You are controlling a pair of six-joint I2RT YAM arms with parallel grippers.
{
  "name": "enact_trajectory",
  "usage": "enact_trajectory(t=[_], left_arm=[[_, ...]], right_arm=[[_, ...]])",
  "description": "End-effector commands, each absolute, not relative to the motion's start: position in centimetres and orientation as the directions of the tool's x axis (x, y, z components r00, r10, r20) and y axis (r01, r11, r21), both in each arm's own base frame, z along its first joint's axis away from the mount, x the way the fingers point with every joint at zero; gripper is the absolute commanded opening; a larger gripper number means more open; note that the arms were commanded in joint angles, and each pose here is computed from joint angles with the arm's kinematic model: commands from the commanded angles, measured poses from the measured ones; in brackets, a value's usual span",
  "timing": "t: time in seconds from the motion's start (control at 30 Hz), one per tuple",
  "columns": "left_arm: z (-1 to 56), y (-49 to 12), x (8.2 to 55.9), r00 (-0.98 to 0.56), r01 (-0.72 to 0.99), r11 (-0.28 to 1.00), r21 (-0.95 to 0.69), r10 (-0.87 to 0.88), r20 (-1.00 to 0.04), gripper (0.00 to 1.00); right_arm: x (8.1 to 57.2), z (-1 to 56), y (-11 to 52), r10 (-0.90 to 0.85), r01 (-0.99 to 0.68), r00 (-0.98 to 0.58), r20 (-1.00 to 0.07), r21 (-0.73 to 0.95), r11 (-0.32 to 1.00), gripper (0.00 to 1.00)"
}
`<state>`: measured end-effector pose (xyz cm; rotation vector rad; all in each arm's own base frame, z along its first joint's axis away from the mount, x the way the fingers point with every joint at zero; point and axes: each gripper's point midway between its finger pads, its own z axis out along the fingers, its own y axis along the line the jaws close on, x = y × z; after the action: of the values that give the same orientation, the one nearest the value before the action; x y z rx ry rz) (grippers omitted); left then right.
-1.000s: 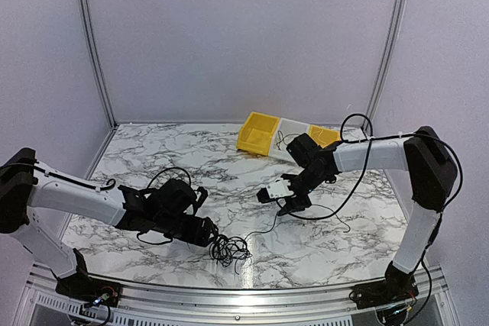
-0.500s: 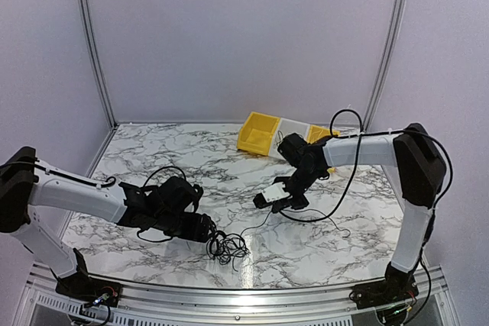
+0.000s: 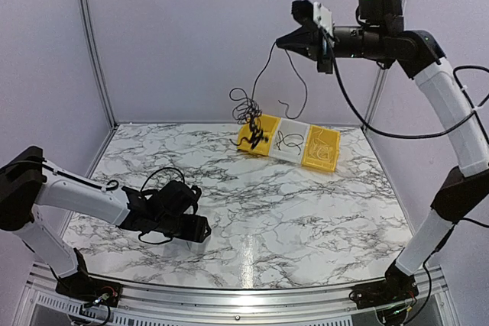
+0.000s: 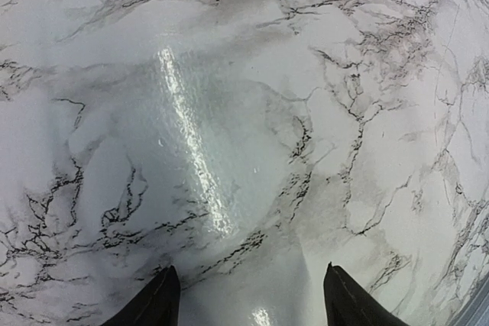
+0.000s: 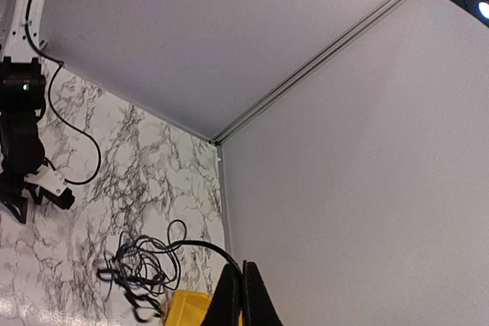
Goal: Untangle the cables
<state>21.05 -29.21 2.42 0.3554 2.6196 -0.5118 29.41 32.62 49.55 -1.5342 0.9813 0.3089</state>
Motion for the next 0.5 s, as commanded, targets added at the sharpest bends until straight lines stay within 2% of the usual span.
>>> enact_trajectory(t=[0.0, 0.07, 0.13, 0.33, 0.47], left_arm=[[-0.7, -26.0, 19.2, -0.897, 0.308, 0.925, -0.223, 0.204, -0.392, 0.68], [-0.3, -25.6, 19.1, -0.893, 0.308, 0.924, -0.227, 0.198, -0.405, 0.69], [1.7, -25.3, 19.4, -0.869, 0.307, 0.92, -0.243, 0.167, -0.466, 0.7], [15.9, -25.0, 22.8, -0.602, 0.371, 0.884, -0.284, -0.004, -0.799, 0.77], [23.1, -26.8, 24.5, -0.455, 0.458, 0.861, -0.22, 0.014, -0.89, 0.79]], right_arm=[[29.1, 53.1, 32.2, -0.316, -0.782, 0.513, -0.798, -0.587, 0.21, 0.0], [29.0, 54.0, 32.1, -0.296, -0.767, 0.53, -0.795, -0.598, 0.232, 0.0], [29.2, 53.2, 32.3, -0.303, -0.775, 0.522, -0.798, -0.592, 0.224, 0.0], [29.7, 47.1, 33.0, -0.401, -0.821, 0.459, -0.793, -0.551, 0.148, 0.0], [29.1, 43.0, 33.7, -0.447, -0.84, 0.446, -0.775, -0.535, 0.091, 0.0]])
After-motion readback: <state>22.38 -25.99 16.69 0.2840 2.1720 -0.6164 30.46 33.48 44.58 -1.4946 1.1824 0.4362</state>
